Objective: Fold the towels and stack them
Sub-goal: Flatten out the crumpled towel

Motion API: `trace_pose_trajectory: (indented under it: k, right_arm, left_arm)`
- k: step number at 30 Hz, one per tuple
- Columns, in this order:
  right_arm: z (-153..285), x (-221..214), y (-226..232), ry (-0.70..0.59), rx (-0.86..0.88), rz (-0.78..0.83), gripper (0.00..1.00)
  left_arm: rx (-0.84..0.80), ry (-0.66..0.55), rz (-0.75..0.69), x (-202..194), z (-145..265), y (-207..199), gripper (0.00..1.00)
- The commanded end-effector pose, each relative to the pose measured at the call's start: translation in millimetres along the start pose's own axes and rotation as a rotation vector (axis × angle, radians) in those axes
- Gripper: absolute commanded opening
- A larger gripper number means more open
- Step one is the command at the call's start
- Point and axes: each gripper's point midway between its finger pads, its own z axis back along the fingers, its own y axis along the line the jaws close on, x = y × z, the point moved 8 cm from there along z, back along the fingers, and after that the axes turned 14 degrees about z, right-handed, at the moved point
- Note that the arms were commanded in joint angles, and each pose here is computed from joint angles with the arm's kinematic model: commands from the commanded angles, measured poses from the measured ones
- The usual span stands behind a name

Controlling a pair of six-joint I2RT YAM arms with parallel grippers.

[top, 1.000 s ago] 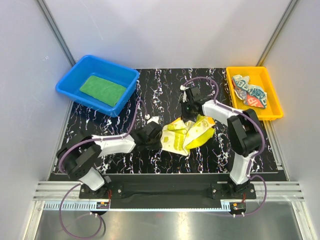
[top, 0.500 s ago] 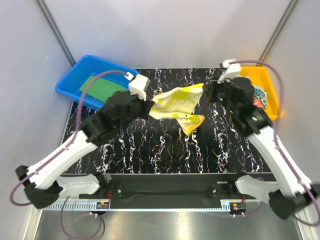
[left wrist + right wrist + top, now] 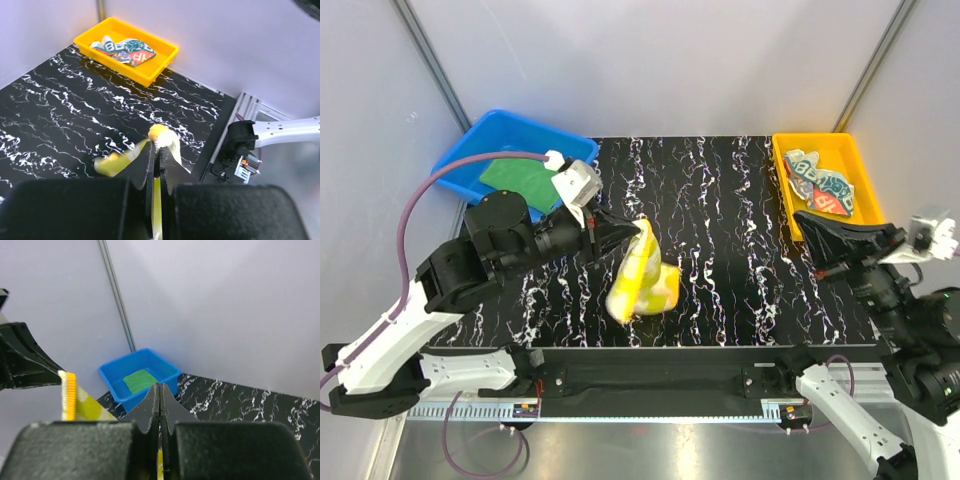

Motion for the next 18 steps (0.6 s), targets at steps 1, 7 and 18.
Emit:
trace_pose_trajectory:
  k: [1, 7, 18]
  right_arm:
    - [-26, -50, 1, 0.232, 0.026, -0.053, 0.0]
    - [-52, -124, 10, 0.472, 0.086, -0.199, 0.24]
    - [-59, -281, 19, 0.809, 0.03, -0.442, 0.5]
  left_arm:
    - [-0.046, -0.012, 0.005, 3, 1, -7, 0.0]
    - [0.176, 0.03, 0.106, -60, -32, 42, 0.0]
    - [0.365, 0.363, 0.412, -175, -100, 178, 0.0]
